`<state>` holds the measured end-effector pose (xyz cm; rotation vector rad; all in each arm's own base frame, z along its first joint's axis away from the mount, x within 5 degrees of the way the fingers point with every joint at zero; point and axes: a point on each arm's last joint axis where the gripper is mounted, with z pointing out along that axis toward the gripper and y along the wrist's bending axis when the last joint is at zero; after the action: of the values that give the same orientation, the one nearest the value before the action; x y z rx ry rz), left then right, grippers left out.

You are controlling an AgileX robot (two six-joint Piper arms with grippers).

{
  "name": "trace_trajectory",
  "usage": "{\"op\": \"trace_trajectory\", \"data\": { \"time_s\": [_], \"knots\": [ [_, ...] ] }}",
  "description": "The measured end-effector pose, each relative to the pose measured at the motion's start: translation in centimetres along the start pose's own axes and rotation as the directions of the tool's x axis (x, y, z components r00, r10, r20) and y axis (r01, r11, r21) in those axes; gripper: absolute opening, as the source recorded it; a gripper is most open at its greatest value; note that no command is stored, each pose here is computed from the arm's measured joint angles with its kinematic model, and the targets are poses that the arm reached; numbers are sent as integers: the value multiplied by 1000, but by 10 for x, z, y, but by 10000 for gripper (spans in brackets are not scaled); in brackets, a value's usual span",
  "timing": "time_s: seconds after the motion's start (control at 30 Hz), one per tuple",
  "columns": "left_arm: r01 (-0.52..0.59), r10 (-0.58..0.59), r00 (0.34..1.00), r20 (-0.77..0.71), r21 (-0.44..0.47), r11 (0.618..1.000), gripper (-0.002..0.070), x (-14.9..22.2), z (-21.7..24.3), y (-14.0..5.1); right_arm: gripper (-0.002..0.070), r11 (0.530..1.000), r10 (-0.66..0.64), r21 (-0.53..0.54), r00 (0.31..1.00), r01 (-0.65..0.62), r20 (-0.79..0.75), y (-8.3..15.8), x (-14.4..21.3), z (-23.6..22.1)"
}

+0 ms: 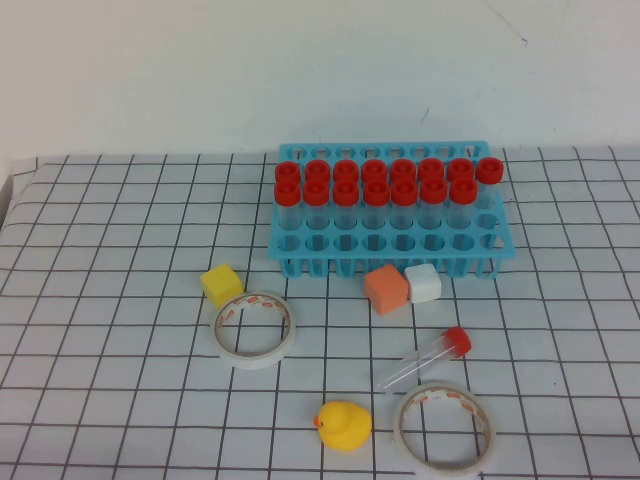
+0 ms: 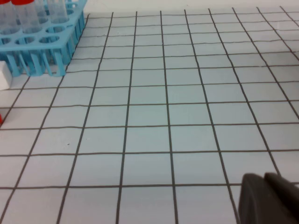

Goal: Place the test tubes

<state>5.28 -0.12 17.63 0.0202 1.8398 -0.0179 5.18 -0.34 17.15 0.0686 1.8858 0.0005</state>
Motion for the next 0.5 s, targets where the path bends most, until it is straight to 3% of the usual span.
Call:
{"op": "trace_trajectory", "data": {
  "time_s": [0.5],
  "knots": [
    [0,0,1000,0,0,1000,-1,0,0,0,-1,1000,4,-2,1000,-4,0,0,0,0]
  ]
}}
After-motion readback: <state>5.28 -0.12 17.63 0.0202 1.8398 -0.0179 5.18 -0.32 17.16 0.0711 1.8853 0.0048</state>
